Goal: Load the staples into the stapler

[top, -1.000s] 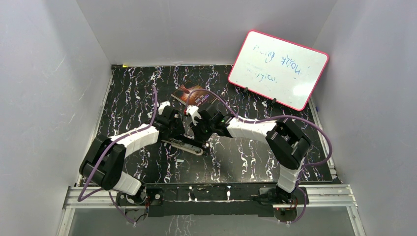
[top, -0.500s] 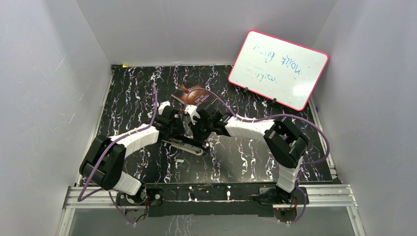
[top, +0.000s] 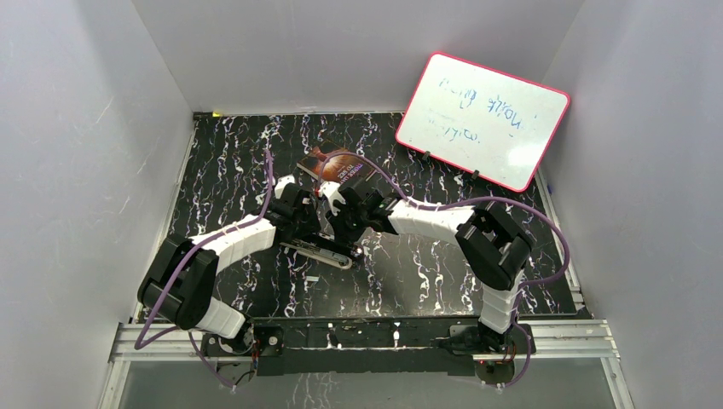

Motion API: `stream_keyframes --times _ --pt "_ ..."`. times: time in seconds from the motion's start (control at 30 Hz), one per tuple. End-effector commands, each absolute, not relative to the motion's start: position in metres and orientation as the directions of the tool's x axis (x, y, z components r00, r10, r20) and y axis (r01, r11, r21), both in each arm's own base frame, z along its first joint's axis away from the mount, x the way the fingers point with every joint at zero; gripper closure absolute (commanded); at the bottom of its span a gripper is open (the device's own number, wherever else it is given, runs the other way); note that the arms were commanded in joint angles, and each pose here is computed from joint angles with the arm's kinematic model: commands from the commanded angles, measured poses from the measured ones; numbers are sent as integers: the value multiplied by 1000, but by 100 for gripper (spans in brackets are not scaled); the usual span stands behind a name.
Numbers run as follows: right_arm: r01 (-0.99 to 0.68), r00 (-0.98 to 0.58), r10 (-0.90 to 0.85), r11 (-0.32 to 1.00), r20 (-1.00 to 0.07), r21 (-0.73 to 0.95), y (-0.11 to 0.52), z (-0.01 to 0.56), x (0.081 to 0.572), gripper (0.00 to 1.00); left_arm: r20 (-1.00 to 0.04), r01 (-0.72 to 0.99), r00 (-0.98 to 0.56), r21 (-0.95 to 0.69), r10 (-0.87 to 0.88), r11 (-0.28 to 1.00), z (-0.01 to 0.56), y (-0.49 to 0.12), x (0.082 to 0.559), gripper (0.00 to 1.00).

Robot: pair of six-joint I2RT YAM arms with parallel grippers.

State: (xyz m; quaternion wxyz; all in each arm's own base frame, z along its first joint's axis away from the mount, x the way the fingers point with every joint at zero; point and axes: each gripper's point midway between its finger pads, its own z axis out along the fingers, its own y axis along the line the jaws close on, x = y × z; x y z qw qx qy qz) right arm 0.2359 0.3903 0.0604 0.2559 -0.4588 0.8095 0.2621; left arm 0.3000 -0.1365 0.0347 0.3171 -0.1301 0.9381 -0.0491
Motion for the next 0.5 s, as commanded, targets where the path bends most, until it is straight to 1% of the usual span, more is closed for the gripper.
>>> stream_keyframes --times 0.0,0.17,0.47 --pt "-872 -470 -664 453 -581 187 377 43 230 100 -581 -209 -775 -133 -247 969 36 -127 291 38" --pt "-871 -474 -671 453 -570 191 375 40 227 97 -580 -210 -776 -131 -247 969 36 -126 290 38" --pt "-873 -474 -692 451 -545 186 369 39 224 99 -580 -208 -777 -133 -246 969 36 -127 291 38"
